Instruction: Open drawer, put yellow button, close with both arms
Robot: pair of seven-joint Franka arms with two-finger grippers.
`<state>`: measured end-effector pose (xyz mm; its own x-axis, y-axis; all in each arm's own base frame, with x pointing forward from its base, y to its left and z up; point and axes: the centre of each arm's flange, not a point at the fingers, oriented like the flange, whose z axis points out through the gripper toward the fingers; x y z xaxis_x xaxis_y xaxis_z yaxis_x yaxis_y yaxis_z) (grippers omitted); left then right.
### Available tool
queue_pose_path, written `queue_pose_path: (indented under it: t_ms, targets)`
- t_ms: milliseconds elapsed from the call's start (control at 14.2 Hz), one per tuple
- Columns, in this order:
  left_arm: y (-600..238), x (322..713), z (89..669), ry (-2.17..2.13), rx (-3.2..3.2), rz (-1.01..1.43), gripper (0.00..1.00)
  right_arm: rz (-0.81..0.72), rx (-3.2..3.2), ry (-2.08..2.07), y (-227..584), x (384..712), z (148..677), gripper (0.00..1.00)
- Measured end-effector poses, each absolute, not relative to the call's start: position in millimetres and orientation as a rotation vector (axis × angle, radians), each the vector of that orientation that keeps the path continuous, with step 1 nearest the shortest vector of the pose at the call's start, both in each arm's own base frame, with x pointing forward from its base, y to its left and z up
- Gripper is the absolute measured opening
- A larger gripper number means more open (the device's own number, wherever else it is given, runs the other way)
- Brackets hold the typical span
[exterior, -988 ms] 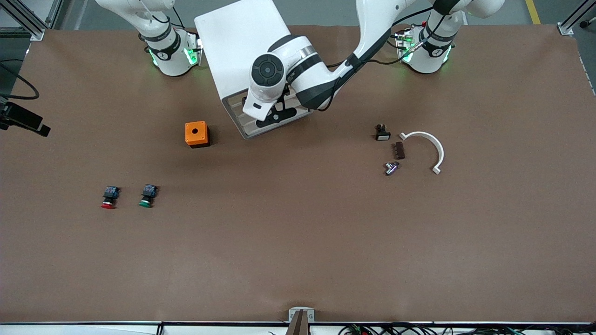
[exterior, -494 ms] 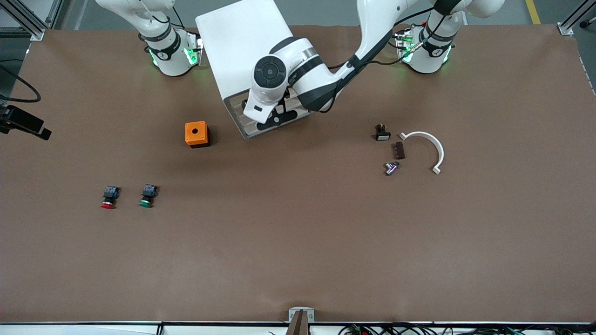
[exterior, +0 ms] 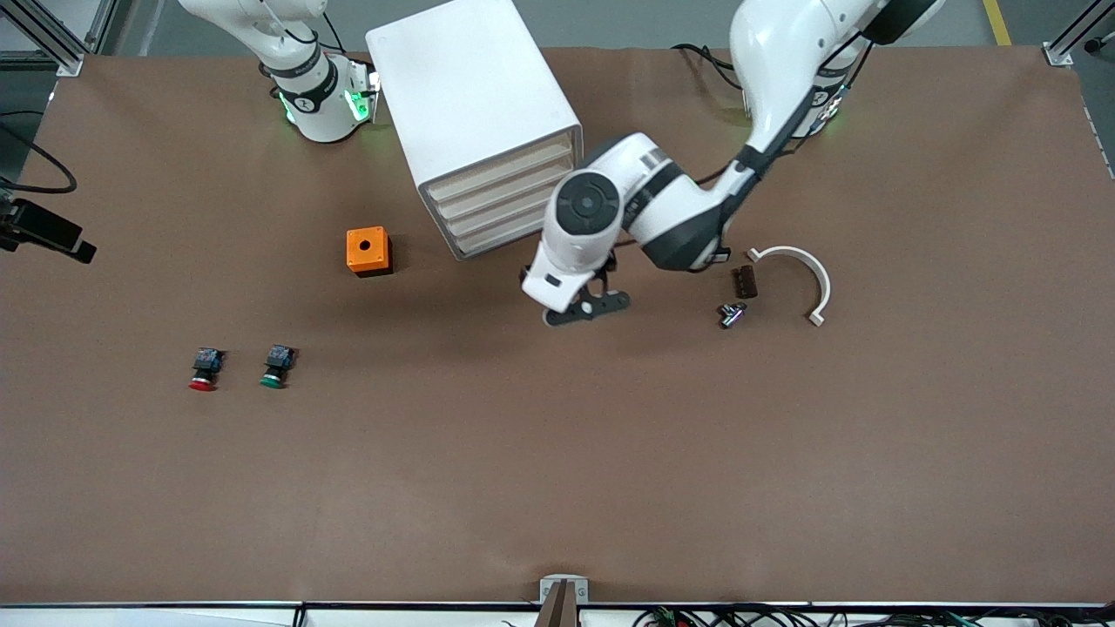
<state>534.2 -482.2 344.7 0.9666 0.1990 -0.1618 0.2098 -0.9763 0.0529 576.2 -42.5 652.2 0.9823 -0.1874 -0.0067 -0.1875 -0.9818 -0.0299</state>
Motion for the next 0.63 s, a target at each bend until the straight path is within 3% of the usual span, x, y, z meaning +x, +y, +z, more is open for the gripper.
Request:
queue_pose_path:
  t_ms: [282,635]
  targets:
    - [-386.9,601.8,357.7,0.216,3.054,-0.208,1.0,0.006,-3.097,0.295,-43.4,576.1,652.2,1.0]
    - [-286.8,639.1,396.7,0.053,3.087,-0.215,1.0,0.006,-3.097,0.297,-43.9,576.1,652.3,1.0]
